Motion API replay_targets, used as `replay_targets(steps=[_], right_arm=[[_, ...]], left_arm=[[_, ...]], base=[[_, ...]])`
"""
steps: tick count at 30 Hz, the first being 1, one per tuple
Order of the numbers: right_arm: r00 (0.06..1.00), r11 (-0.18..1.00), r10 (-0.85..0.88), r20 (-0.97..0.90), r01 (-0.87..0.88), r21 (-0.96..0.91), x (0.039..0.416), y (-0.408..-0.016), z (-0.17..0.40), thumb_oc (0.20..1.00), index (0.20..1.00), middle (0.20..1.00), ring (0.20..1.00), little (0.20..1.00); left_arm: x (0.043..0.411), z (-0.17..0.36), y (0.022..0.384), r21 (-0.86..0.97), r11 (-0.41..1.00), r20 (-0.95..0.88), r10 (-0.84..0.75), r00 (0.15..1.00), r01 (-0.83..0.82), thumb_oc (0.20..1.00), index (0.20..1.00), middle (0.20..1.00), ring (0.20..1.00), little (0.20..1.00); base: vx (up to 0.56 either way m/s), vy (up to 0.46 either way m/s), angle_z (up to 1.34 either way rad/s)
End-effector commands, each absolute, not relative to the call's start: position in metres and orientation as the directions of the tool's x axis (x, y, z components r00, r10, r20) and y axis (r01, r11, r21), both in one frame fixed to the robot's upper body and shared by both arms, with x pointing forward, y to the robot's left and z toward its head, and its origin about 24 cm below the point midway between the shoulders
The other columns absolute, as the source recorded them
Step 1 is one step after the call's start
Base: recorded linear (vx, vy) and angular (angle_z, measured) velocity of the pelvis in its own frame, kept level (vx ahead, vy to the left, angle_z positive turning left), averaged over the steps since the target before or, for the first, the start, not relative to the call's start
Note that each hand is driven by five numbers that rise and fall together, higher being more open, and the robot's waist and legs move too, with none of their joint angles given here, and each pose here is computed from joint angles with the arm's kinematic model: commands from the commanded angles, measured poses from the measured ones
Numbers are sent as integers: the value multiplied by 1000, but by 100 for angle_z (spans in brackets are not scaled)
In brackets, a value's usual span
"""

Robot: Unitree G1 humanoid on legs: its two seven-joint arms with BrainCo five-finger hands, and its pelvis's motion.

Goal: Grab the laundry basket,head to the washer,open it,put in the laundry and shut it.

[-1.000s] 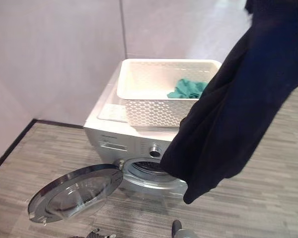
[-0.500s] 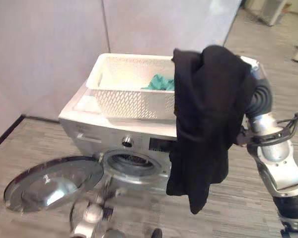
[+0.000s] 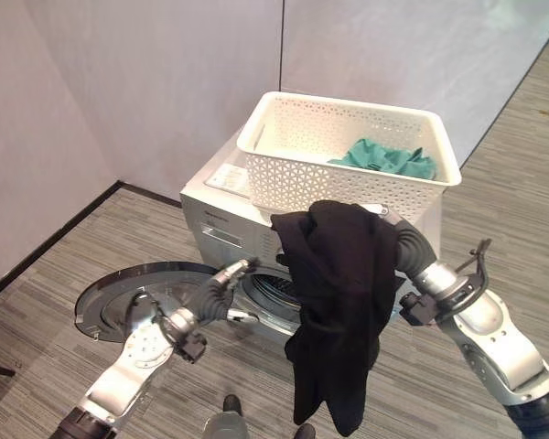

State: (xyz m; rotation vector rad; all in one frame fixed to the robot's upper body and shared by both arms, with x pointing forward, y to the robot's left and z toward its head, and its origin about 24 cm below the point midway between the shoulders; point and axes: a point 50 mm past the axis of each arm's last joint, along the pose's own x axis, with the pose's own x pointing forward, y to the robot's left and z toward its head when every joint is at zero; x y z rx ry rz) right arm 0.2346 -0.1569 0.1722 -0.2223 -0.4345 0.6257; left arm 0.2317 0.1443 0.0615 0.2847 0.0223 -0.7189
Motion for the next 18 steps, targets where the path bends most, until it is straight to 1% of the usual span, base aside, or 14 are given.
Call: replay_targets(steps=[1,3,5,10,13,17,18], right_arm=[[643,797,600,476,-527,-294,232,-147,203,200,200,200,200,200],[644,806,585,492,-530,-265,233,-143,202,200,200,200,200,200],[646,818,563,515,-523,-239,233,-140,203,200,200,200,200,200],[655,846,518,550,-486,-218,236,-135,205,200,200,200,200,200],[681,869,484,550,-447,-212,240,-137,204,200,200,200,200,200],[709,888,456,537,-404,-221,243,-142,200,200,200,200,200,200],[731,897,440,522,-376,-230,245,-147,197,200,200,200,200,200]], left_arm=[[238,74,129,230,659,-76,-721,689,716,1000,1000,1000,1000,1000],[240,64,113,164,630,-112,-753,648,760,1000,1000,1000,1000,1000],[241,62,97,141,592,-122,-785,607,794,1000,1000,1000,1000,1000],[243,57,69,64,575,-101,-809,579,816,1000,1000,1000,1000,1000],[241,59,60,38,565,-80,-821,566,824,1000,1000,1000,1000,1000],[237,67,62,43,564,-43,-824,565,825,1000,1000,1000,1000,1000],[232,71,67,52,550,-39,-833,552,833,1000,1000,1000,1000,1000]], base=[[37,30,5],[19,14,2],[0,0,0],[0,0,0],[-35,19,-1],[16,-8,0],[0,0,0]])
